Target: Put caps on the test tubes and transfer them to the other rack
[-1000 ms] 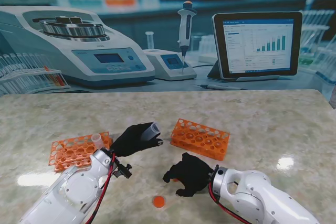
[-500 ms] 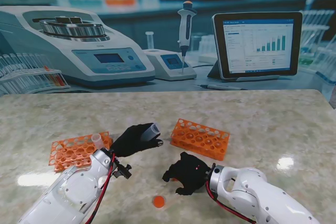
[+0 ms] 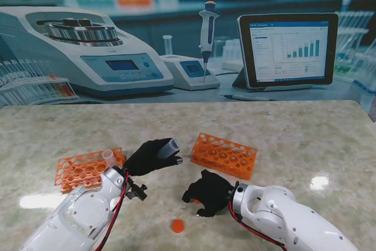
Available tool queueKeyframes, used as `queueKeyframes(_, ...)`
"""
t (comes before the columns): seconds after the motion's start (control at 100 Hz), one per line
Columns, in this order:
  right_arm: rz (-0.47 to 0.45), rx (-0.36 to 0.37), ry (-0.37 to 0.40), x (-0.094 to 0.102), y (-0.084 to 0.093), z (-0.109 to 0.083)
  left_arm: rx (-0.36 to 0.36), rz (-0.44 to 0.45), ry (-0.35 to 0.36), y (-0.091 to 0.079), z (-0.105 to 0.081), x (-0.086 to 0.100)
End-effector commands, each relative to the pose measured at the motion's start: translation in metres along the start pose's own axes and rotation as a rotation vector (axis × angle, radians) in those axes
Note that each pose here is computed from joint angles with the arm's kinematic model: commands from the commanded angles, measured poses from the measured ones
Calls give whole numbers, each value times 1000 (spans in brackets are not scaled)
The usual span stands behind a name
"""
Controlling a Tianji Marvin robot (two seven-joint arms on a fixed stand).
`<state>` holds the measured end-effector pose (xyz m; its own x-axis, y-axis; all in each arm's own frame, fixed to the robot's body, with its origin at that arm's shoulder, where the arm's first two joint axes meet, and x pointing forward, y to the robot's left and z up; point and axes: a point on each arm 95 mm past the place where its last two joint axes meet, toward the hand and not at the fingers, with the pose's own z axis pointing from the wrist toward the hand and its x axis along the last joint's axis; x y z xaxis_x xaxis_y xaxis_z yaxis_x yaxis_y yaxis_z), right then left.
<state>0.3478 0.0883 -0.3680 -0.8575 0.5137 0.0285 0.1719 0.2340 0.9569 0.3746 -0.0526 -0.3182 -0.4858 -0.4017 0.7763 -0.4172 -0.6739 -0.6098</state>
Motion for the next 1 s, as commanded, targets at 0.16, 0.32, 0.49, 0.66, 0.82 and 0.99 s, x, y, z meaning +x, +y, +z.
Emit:
queueKeyframes(0.16, -7, 17, -7, -1, -9, 0, -1, 4, -1, 0, -1, 2)
queueKeyframes(0.32, -13, 20, -7, -1, -11, 2, -2, 5, -2, 0, -1, 2)
queueKeyframes(0.49, -18, 24, -9, -2, -11, 2, -2, 7, -3, 0, -1, 2)
queueKeyframes(0.66, -28, 19, -8, -1, -10, 1, -5, 8, -4, 0, -1, 1)
queueKeyframes(0.82, -28, 19, -9, -1, -10, 0, -6, 9, -5, 0, -1, 1)
queueKeyframes(0.99, -22, 19, -6, 0, -11, 0, -6, 10, -6, 0, -1, 1)
